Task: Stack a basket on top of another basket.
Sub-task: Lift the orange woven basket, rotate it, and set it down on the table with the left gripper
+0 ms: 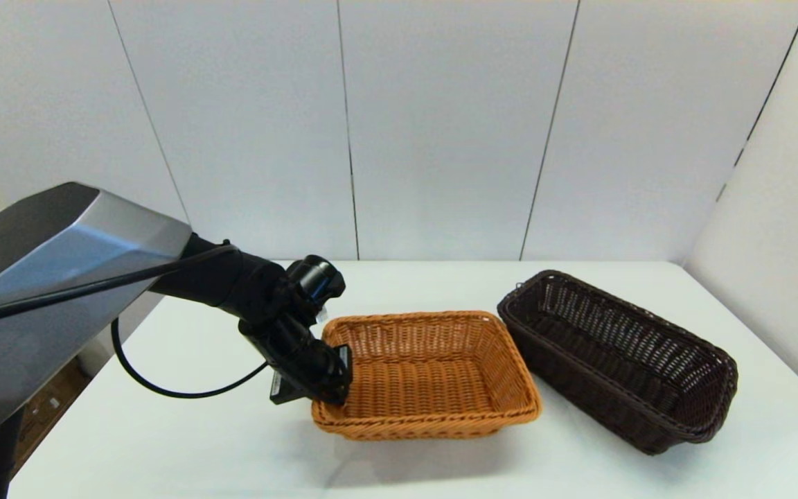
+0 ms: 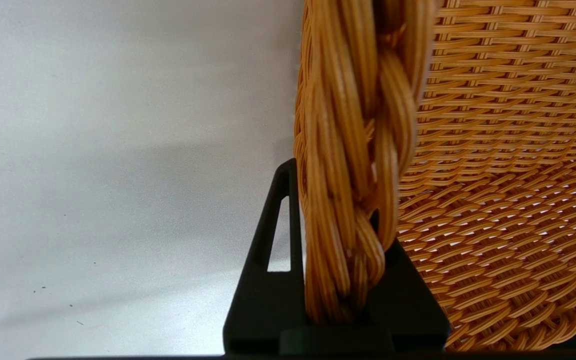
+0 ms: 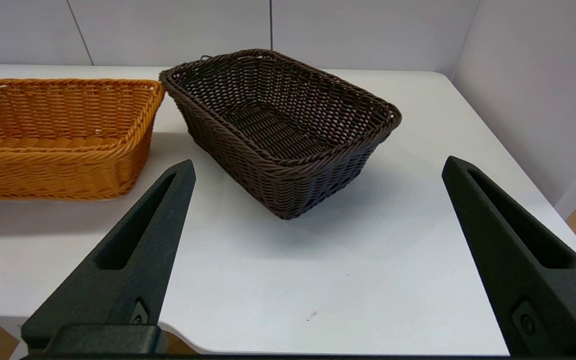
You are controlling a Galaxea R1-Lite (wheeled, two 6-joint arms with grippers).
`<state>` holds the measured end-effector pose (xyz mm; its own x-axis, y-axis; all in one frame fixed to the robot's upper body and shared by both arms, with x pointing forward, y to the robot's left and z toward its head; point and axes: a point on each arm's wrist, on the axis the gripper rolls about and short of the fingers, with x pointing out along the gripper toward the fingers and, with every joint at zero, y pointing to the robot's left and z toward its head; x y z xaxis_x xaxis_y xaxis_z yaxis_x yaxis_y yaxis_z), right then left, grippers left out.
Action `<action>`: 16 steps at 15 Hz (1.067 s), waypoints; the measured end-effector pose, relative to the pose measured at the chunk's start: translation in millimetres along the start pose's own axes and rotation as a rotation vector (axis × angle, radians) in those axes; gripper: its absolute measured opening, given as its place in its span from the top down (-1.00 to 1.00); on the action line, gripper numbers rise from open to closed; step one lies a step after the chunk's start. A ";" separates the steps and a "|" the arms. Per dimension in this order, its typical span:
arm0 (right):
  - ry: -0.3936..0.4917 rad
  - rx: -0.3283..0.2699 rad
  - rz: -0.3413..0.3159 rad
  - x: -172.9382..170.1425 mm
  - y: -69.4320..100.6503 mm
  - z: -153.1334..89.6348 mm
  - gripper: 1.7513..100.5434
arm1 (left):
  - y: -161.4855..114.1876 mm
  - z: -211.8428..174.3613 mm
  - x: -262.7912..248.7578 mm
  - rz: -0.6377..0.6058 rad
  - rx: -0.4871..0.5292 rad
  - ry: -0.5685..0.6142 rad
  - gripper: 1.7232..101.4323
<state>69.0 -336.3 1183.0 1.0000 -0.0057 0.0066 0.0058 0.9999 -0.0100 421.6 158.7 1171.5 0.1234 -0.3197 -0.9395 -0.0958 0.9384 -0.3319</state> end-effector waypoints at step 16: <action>0.001 0.001 -0.001 0.0 0.0 -0.2 -0.95 | -8.2 3.5 -26.8 0.010 0.021 -0.111 -0.64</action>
<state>69.0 -336.3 1182.9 1.0000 -0.0068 0.0051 0.0069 0.9999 -0.0085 422.5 160.0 1199.7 0.2309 -0.2948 -0.9272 -0.0772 0.9444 -0.3195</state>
